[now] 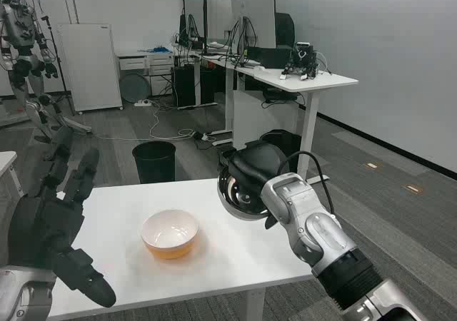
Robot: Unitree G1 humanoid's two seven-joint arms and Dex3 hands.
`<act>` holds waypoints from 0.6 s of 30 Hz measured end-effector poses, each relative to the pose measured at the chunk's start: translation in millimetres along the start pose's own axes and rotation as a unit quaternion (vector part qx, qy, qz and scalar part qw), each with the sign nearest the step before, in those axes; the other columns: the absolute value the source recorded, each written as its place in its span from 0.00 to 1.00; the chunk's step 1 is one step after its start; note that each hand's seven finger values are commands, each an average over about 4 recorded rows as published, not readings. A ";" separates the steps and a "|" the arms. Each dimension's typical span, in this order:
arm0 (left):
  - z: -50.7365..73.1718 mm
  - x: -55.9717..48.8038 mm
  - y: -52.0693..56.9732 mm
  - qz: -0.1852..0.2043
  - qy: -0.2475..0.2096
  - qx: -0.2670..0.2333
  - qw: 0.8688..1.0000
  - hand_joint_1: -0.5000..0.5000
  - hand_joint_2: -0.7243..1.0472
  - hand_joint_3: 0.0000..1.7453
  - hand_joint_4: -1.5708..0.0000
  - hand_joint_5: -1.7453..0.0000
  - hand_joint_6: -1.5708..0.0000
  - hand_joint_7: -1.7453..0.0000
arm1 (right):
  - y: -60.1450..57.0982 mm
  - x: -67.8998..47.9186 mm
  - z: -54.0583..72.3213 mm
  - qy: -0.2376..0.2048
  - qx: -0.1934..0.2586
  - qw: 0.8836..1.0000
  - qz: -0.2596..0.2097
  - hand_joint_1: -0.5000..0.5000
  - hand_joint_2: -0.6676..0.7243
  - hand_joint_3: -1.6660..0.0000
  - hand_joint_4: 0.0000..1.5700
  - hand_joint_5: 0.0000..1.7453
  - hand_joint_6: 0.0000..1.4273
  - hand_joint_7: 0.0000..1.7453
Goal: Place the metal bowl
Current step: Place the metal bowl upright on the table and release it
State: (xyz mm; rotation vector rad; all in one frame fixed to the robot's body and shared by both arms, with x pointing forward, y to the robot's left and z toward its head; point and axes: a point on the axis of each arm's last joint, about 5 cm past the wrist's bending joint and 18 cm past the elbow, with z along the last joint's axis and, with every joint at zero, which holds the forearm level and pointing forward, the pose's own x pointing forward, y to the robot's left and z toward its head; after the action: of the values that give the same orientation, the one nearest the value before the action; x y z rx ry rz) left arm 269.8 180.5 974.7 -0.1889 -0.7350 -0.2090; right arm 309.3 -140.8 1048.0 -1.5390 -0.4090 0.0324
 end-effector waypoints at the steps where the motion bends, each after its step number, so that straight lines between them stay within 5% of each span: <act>1: -0.4 0.3 -0.4 0.000 0.000 -0.001 1.000 0.00 0.00 0.02 1.00 0.94 1.00 1.00 | 0.8 0.0 -2.0 0.003 -0.001 1.000 0.004 0.08 0.05 0.10 1.00 0.50 0.94 0.60; 6: -2.1 0.2 0.1 0.005 0.003 -0.002 1.000 0.00 0.00 0.05 1.00 0.94 1.00 1.00 | 3.6 -1.2 -15.3 0.027 -0.011 0.999 0.022 0.08 0.05 0.10 1.00 0.50 0.94 0.60; 18: -2.3 0.1 -0.1 0.005 0.004 -0.003 1.000 0.00 0.00 0.04 1.00 0.94 1.00 1.00 | 4.3 -1.1 -15.9 0.028 -0.006 0.999 0.025 0.08 0.05 0.10 1.00 0.50 0.92 0.60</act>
State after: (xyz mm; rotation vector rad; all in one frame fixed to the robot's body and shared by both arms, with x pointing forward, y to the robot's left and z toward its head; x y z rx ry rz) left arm 271.4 179.9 973.1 -0.1964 -0.7260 -0.2028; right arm 313.7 -156.1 1043.9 -1.5588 -0.3279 0.0258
